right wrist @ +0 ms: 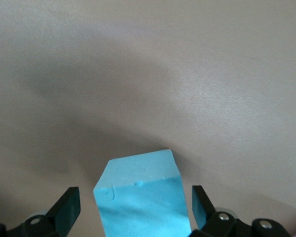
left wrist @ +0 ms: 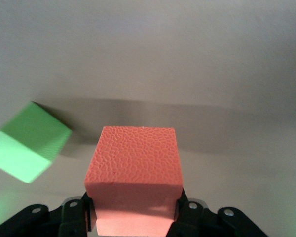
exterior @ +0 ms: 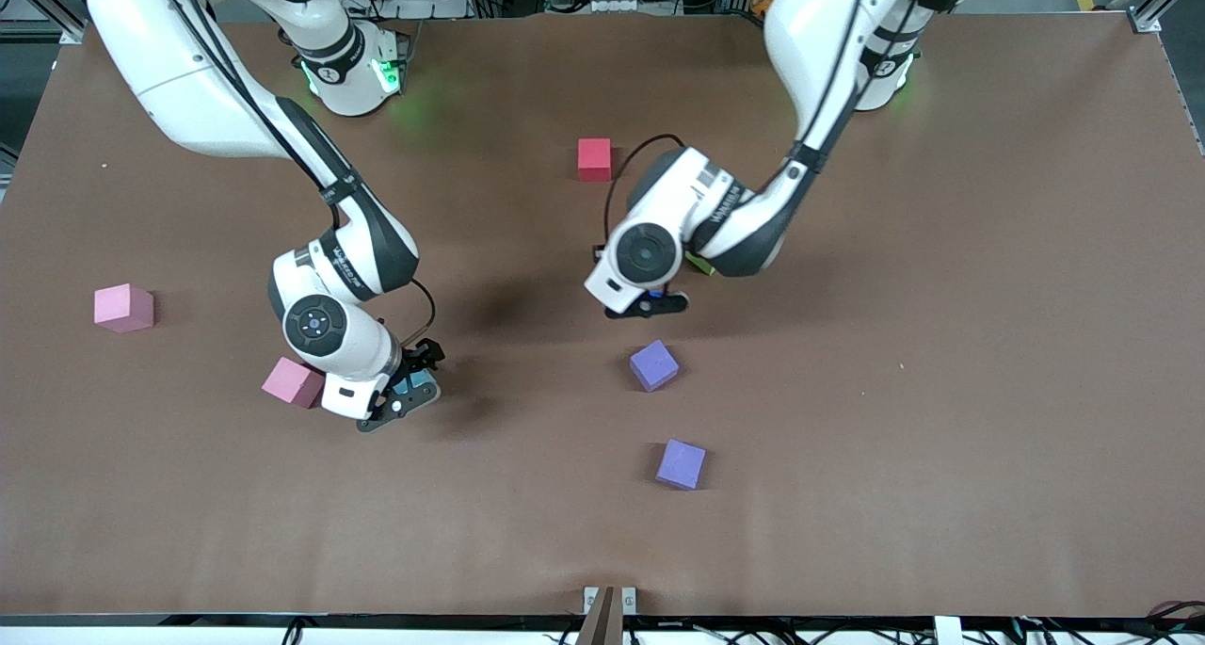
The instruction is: Arrange blocks into number 1
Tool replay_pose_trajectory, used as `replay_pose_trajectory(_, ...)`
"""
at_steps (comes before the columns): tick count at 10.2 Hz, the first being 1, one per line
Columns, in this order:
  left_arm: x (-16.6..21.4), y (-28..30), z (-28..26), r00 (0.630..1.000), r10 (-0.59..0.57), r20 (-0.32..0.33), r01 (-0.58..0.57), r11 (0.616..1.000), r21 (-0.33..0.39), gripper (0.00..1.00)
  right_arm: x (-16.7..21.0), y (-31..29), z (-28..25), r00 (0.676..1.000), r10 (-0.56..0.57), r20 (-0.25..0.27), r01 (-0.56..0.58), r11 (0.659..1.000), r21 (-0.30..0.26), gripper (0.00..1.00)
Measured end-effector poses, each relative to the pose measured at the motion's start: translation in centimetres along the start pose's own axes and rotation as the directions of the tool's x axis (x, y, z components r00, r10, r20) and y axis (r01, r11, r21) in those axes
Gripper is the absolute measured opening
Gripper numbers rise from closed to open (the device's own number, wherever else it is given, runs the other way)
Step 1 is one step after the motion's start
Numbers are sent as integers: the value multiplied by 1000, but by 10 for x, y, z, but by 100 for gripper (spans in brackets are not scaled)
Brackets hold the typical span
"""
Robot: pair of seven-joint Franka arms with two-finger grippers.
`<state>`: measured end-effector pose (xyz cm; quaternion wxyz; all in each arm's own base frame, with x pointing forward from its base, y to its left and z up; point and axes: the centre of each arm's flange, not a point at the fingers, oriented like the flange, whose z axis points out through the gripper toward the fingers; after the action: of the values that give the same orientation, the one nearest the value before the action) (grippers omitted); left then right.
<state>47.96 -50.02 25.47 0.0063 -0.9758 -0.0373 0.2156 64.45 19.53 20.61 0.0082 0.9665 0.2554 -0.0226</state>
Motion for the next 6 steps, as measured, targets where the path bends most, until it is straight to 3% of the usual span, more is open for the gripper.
replay_pose_trajectory(2,-18,21,19,999,53,1,-53,999,10,59,-1,2,7,999,-42,1,42,999,0,71)
replay_pose_trajectory(3,-29,32,28,997,73,-1,-73,997,14,59,-2,6,6,999,-49,0,49,999,0,62)
replay_pose_trajectory(6,-56,58,46,995,90,35,-89,996,-21,59,-1,8,4,999,-34,0,34,999,1,61)
